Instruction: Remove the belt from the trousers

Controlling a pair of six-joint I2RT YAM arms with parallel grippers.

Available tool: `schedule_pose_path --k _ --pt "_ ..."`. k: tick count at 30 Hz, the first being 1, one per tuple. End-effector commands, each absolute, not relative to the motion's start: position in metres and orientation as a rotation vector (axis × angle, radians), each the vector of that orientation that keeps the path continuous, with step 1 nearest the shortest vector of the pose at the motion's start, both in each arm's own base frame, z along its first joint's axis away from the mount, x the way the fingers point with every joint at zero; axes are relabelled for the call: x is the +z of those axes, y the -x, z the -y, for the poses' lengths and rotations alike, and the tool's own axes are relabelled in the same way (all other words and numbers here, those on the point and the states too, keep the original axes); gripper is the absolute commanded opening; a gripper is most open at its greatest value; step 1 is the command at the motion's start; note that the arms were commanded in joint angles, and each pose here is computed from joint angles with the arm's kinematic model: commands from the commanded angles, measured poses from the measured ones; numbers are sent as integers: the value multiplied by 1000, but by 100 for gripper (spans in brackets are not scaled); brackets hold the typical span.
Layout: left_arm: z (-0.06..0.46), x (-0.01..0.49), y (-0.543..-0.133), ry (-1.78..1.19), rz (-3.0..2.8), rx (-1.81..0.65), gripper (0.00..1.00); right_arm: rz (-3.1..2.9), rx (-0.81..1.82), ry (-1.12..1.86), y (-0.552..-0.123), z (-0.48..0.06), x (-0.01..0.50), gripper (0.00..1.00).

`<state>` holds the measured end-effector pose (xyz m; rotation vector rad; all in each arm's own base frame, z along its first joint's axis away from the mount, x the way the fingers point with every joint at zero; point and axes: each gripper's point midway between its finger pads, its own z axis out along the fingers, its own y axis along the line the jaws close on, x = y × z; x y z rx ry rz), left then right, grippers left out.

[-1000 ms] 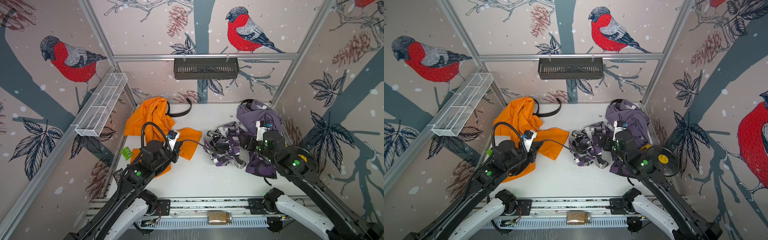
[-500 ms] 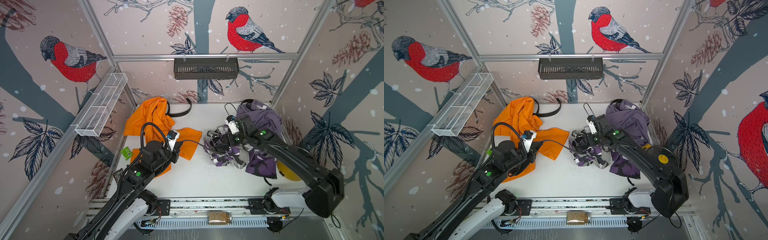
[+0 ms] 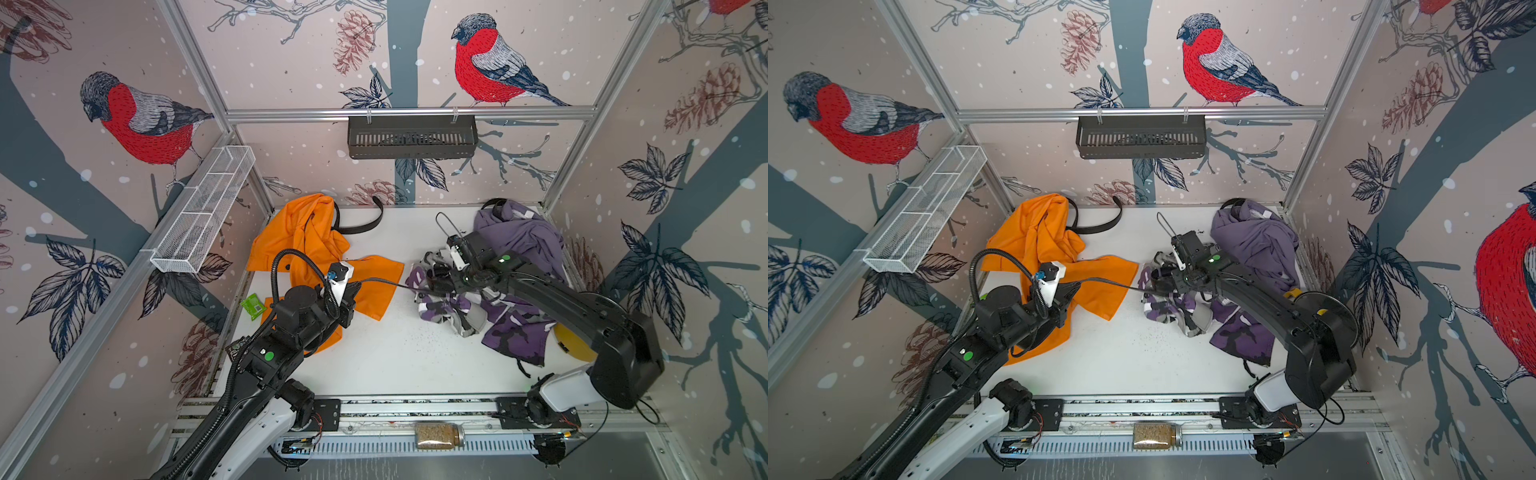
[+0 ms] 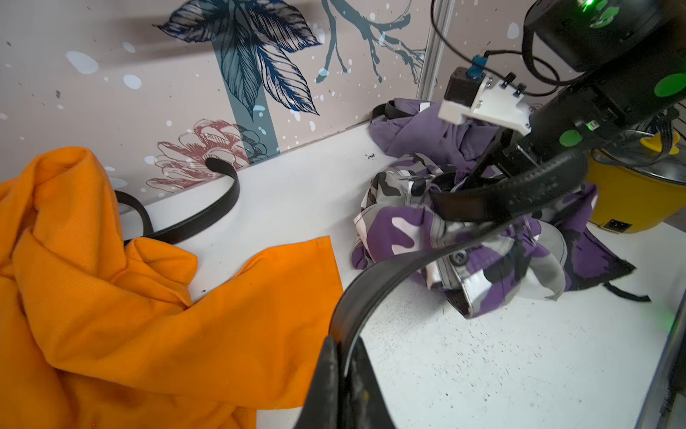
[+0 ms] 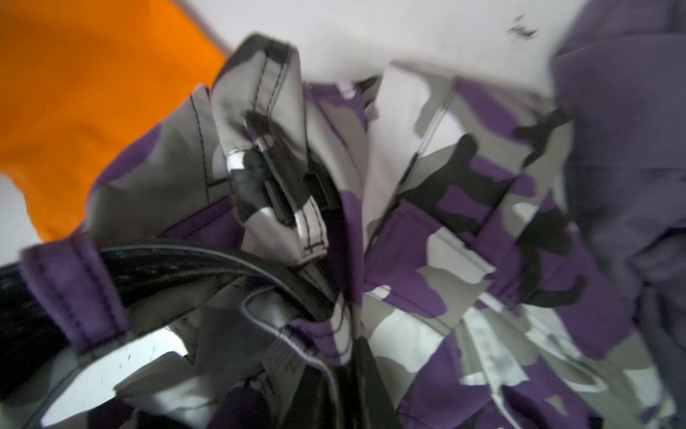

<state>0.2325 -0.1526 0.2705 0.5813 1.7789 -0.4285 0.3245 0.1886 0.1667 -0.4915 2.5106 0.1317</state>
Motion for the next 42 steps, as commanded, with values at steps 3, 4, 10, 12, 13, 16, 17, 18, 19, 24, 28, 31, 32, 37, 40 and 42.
schedule_pose_path --k 3,4,10,12,13,16,17,18,19,24,28,31,32,37,40,42 --pt "106 312 -249 -385 -1692 -164 0 -2313 -156 161 -362 -100 235 13" --pt "98 314 -250 -355 -1693 -123 0 -2287 -167 124 -364 -86 245 13" --pt "52 327 -247 -131 -1665 43 0 -2284 -185 0 -364 -34 251 12" --pt "44 329 -245 -97 -1651 66 0 -2295 -198 -32 -363 -22 245 12" --pt "40 330 -243 -77 -1644 80 0 -2303 -199 -52 -363 -15 241 12" --pt "28 338 -237 -34 -1608 118 0 -2274 -207 -124 -360 9 244 11" --pt "25 341 -235 -28 -1592 129 0 -2277 -217 -145 -360 17 241 11" --pt "23 344 -233 -25 -1579 135 0 -2280 -219 -157 -361 22 238 10" --pt "22 346 -232 -24 -1571 139 0 -2279 -212 -169 -362 26 237 7" --pt "55 331 -242 -162 -1621 24 0 -2247 -4 -104 -372 -7 253 0" --pt "107 267 -268 -304 -1832 -161 0 -2146 107 15 -365 -66 290 0" --pt "148 236 -274 -430 -1961 -337 21 -2079 182 38 -356 -91 319 0" --pt "156 233 -275 -447 -1988 -377 37 -2071 186 46 -354 -97 326 0" --pt "183 269 -266 -562 -1862 -533 95 -2072 206 79 -355 -114 337 0" --pt "195 303 -260 -577 -1770 -613 99 -2064 218 82 -357 -121 341 0" --pt "214 311 -258 -605 -1757 -694 99 -2056 231 80 -358 -126 343 0"
